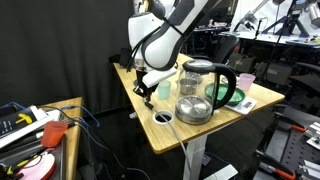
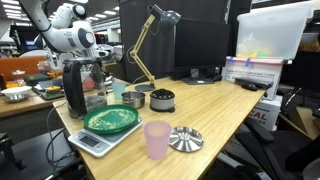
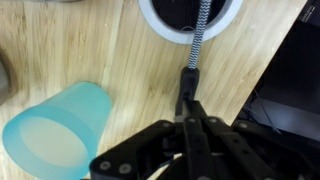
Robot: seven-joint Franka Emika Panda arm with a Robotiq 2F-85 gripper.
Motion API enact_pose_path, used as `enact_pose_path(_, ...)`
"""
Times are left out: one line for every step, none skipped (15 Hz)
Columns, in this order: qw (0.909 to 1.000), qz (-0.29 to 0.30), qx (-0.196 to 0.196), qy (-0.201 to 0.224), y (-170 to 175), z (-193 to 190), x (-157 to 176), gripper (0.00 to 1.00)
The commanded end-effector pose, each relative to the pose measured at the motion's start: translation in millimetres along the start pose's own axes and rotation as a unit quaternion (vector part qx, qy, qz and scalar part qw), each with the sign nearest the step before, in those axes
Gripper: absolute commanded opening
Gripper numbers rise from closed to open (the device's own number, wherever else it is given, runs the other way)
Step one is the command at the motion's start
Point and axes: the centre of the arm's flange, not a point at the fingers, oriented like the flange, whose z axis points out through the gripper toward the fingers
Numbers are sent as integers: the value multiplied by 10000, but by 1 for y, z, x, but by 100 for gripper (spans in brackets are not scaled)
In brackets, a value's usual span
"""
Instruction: Turn the lamp on then off
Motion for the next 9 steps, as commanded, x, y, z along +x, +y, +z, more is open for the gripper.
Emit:
enact_pose_path(10000,29,14,-62,3,-4,-8,0)
enact_pose_path(10000,19,0,-64,3,-1,-7,0)
enact_pose_path(10000,11,-13,-80,3,1,-7,0)
enact_pose_path(10000,6,-28,-90,3,3,-6,0)
enact_pose_path(9999,-6,-32,-109,2,5,-6,0)
enact_pose_path(9999,-17,-42,-126,2,7,-7,0)
enact_pose_path(9999,-30,-43,-147,1,10,-7,0)
enact_pose_path(9998,-34,-43,-166,1,12,-7,0)
enact_pose_path(9998,-42,-45,-179,0,14,-7,0)
